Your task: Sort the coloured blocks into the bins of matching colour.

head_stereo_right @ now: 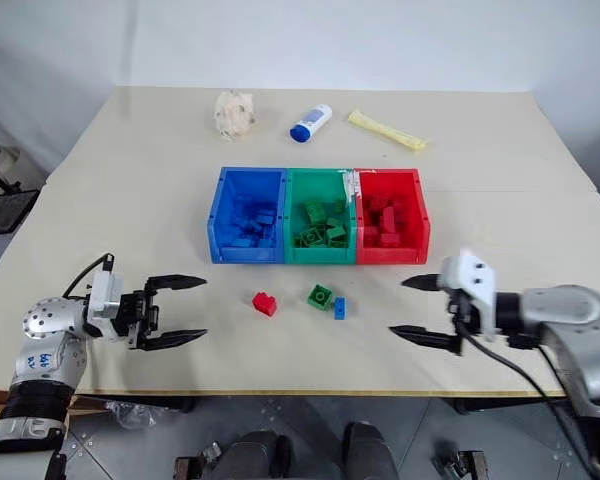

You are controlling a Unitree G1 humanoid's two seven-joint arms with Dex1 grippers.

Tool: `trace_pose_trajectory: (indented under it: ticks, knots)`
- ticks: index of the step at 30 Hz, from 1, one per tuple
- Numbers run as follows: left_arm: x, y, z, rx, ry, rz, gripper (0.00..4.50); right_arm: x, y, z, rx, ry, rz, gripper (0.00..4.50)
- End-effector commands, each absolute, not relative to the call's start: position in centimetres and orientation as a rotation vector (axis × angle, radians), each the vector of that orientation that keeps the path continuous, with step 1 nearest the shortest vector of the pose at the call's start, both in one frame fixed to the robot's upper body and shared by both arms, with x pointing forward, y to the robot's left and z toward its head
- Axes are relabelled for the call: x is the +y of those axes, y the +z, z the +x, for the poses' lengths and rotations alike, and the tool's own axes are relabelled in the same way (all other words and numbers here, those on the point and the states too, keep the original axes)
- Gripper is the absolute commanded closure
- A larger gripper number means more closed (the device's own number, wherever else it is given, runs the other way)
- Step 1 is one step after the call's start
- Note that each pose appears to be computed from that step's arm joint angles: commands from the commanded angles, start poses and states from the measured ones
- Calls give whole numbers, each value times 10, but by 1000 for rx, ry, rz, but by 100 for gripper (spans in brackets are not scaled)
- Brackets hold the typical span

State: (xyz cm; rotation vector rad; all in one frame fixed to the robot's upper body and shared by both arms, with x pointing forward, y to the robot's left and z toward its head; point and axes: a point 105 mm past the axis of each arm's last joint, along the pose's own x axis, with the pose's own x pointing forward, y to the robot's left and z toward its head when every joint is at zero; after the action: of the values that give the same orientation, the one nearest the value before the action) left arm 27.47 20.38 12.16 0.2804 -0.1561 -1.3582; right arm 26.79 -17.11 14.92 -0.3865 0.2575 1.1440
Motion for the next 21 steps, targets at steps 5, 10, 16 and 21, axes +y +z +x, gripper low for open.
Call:
trace_pose_trajectory:
  ticks: [5,10,16,21]
  knots:
    - [199,125,259,-191,-1411,279,0,-132,127,293,232,1153,-406,1]
    - [198,123,253,-193,-1396,274,0,-118,104,302,252,1149,-415,1]
    - [196,120,247,-192,-1383,267,0,-114,95,307,242,1134,-394,87]
    - [196,120,246,-193,-1380,266,0,-111,105,302,210,1155,-382,255]
